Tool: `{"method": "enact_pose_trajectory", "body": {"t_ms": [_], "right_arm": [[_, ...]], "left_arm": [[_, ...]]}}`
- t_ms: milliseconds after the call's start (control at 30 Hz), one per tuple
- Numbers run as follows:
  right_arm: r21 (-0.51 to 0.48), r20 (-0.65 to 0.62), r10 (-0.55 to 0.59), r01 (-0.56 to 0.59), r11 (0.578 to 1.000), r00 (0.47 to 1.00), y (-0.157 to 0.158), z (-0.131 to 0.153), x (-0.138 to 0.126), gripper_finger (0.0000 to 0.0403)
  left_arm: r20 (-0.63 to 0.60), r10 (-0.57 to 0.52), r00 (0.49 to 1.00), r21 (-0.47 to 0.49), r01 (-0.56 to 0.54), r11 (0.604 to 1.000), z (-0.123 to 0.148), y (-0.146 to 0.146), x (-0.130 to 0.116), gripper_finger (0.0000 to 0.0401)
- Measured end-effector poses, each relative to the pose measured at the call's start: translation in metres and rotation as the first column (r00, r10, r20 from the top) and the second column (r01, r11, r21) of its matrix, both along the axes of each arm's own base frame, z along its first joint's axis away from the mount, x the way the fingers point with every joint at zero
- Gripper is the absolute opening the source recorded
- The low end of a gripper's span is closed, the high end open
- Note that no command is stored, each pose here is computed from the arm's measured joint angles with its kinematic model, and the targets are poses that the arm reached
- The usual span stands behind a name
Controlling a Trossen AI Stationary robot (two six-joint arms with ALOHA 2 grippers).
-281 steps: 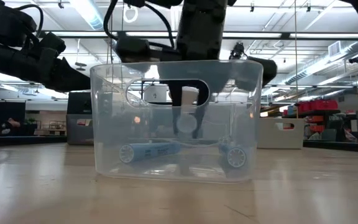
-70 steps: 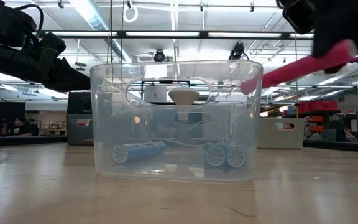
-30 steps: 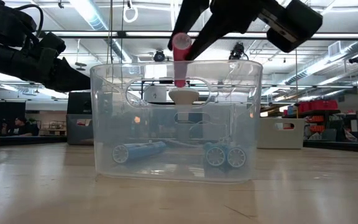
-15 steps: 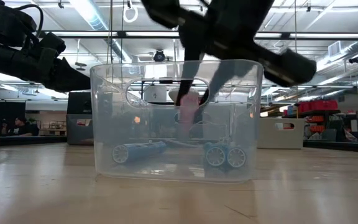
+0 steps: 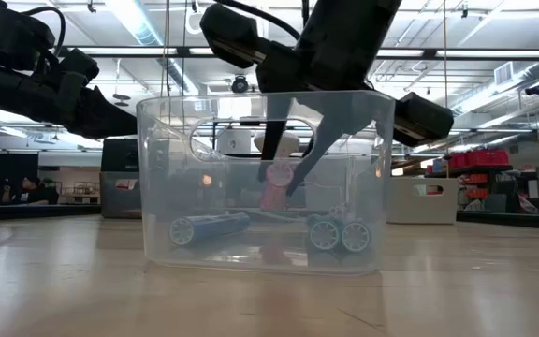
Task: Pick & Place Markers
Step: Put the pink highlighter into the transparent bin, then return to Home Position
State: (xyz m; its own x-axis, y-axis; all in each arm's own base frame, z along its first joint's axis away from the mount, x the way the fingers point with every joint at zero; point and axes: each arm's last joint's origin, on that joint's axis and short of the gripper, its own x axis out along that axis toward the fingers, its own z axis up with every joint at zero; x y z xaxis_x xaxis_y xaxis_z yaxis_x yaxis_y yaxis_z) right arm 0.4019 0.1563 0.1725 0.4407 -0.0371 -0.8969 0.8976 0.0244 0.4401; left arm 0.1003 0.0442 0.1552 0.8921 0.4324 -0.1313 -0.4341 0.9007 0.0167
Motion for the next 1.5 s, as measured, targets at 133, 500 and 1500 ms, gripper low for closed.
{"method": "enact_pose_trajectory", "body": {"t_ms": [133, 500, 1500], "right_arm": [[0.003, 0.001, 0.003, -0.003, 1.0, 1.0, 0.0, 0.0, 0.0, 0.0091], [0.031, 0.107, 0.025, -0.028, 0.999, 0.994, 0.004, 0.005, 0.009, 0.0123], [-0.613, -0.25, 0.635, -0.627, 0.481, 0.731, -0.023, 0.065, -0.014, 0.0114]], "left_arm": [[0.0, 0.0, 1.0, 0.0, 0.0, 1.0, 0.0, 0.0, 0.0, 0.0229], [0.0, 0.0, 1.0, 0.0, 0.0, 1.0, 0.0, 0.0, 0.0, 0.0229], [0.0, 0.0, 1.0, 0.0, 0.0, 1.0, 0.0, 0.0, 0.0, 0.0229]]}}
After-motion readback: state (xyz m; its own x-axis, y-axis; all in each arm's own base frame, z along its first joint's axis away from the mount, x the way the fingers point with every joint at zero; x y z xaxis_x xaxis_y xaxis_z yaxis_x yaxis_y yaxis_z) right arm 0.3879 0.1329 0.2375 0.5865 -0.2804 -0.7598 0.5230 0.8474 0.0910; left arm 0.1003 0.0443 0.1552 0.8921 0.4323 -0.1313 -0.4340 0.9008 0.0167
